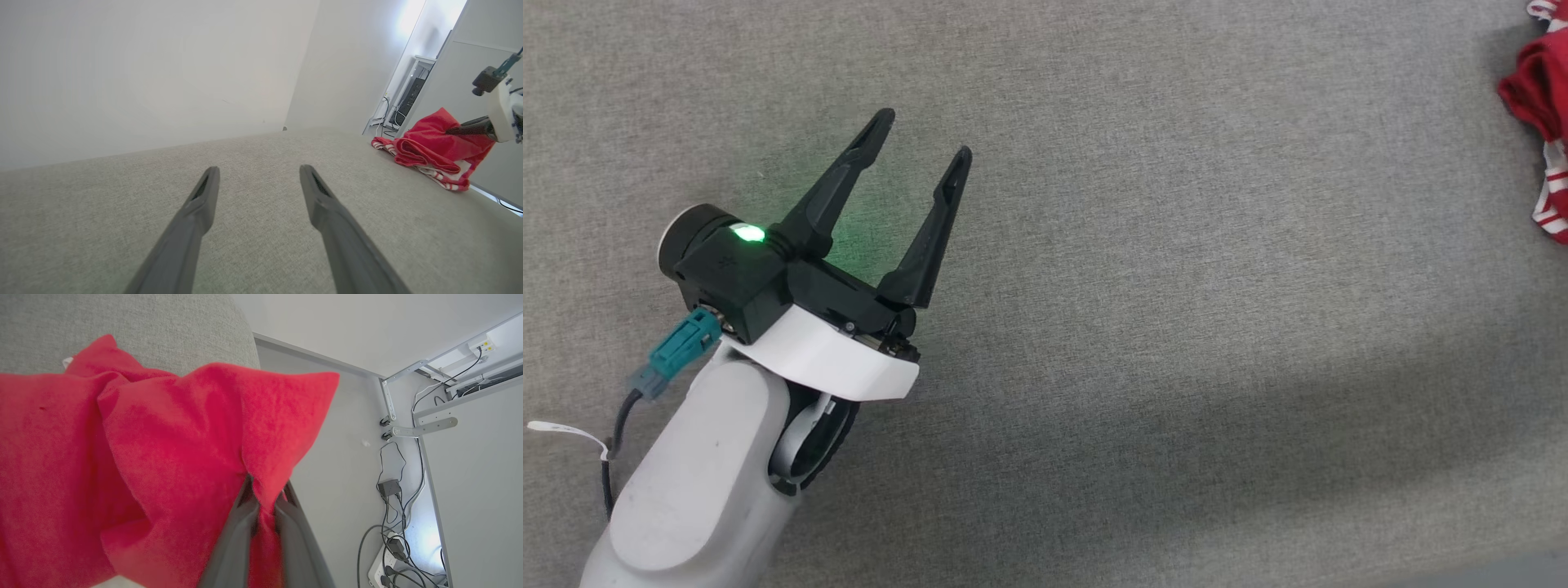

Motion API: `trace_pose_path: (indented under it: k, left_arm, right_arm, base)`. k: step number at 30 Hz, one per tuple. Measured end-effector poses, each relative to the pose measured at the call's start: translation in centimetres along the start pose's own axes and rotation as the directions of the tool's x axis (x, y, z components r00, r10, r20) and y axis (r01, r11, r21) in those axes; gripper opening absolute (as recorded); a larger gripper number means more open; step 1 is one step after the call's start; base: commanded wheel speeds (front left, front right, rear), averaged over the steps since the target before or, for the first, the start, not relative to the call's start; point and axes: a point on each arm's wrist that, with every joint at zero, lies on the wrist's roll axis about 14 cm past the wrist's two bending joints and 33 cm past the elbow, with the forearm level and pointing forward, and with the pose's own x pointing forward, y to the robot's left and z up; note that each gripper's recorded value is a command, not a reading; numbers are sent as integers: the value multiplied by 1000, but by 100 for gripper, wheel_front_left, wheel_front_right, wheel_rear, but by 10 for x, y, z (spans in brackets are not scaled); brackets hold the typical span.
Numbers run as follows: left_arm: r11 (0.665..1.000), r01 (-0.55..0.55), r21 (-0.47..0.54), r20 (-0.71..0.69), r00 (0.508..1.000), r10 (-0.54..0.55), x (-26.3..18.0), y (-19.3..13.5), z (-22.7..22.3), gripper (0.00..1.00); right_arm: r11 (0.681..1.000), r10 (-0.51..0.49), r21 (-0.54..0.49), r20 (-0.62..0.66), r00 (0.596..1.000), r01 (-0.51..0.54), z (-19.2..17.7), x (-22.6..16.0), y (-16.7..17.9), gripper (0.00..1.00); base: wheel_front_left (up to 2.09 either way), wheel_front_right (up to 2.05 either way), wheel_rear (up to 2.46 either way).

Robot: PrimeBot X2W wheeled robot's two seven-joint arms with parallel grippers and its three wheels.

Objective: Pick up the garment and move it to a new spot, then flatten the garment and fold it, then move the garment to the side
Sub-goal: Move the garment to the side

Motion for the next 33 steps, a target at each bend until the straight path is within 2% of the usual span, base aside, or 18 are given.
trace_pose_path:
  k: [1, 2, 3, 4, 5, 14, 23, 28, 33]
  left_arm:
    - [1000, -2, 4, 1, 1000, 2, 0, 1, 1, 100]
    - [1000, -3, 6, 1, 1000, 3, 0, 2, 1, 100]
    - [1000, -6, 5, 0, 1000, 6, -1, 3, 1, 100]
    - [1000, -9, 5, 0, 1000, 9, -2, 4, 2, 100]
    - [1000, -12, 6, 0, 1000, 12, -2, 6, 2, 100]
    - [998, -52, 30, 29, 998, 51, -6, 18, 17, 100]
    - [993, -108, 37, 59, 993, 106, -17, 24, 34, 100]
    - [986, -160, 53, 79, 985, 156, -30, 32, 47, 100]
    - [968, -235, 86, 102, 969, 226, -48, 44, 62, 100]
  right_arm:
    - [1000, 7, 0, -3, 1000, -7, -2, 2, 5, 17]
    - [1000, 10, 5, -5, 1000, -10, -3, 4, 8, 40]
    - [1000, 10, 10, -7, 1000, -10, -3, 5, 10, 55]
    - [1000, 8, 12, -4, 1000, -8, -2, 6, 10, 85]
    - [1000, 7, 14, 1, 1000, -7, -1, 7, 10, 100]
    - [999, -3, 36, 49, 999, 1, 17, 3, 5, 100]
    - [988, 52, 132, 164, 985, -74, 38, -8, 22, 100]
    - [975, 108, 160, 269, 957, -155, 57, -19, 47, 100]
    - [955, 162, 172, 384, 909, -243, 74, -35, 74, 100]
  base:
    - [0, 0, 0]
    - [0, 0, 0]
    - [0, 0, 0]
    - [0, 0, 0]
    - [0, 0, 0]
    - [0, 0, 0]
    - [0, 0, 0]
    - [0, 0, 0]
    - [0, 0, 0]
